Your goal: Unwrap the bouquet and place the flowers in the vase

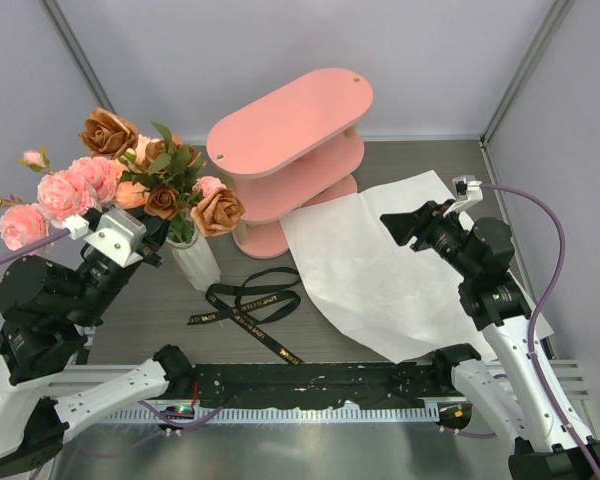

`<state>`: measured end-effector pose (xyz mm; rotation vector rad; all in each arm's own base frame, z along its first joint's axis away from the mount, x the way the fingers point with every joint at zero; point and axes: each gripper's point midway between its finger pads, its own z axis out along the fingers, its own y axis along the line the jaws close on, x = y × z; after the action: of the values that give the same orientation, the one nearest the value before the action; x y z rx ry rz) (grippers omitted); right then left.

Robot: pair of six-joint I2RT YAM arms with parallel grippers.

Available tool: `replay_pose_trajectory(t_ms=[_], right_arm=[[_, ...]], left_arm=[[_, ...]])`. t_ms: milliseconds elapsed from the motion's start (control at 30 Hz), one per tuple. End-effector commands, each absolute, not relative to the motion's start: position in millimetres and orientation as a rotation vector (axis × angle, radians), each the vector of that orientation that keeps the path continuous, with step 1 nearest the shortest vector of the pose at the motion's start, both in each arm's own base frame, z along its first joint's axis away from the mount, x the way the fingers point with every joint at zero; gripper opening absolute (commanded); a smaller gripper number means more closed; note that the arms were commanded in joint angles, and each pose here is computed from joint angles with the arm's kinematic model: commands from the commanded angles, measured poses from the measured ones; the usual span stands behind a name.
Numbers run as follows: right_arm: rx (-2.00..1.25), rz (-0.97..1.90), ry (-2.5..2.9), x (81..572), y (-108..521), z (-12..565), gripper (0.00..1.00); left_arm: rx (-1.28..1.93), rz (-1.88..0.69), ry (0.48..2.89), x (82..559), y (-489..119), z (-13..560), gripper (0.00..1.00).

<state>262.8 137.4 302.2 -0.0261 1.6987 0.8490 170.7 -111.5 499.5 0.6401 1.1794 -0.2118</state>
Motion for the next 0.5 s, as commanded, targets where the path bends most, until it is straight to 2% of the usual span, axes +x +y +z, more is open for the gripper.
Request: replay_pose_trajectory(t_ms=[0,467], right_arm=[[-0.035,0.849,1.666,262.3,137.1,309.7,0.57],[-0.035,0.862,1.661,263.0,138.7,310.4,0.57]], left_arm=[[0.588,-0.192,1.129,164.7,-96.5,522.2,0.0],[0.62,-0.289,1.162,149.4,-99.0,529.4,0.0]])
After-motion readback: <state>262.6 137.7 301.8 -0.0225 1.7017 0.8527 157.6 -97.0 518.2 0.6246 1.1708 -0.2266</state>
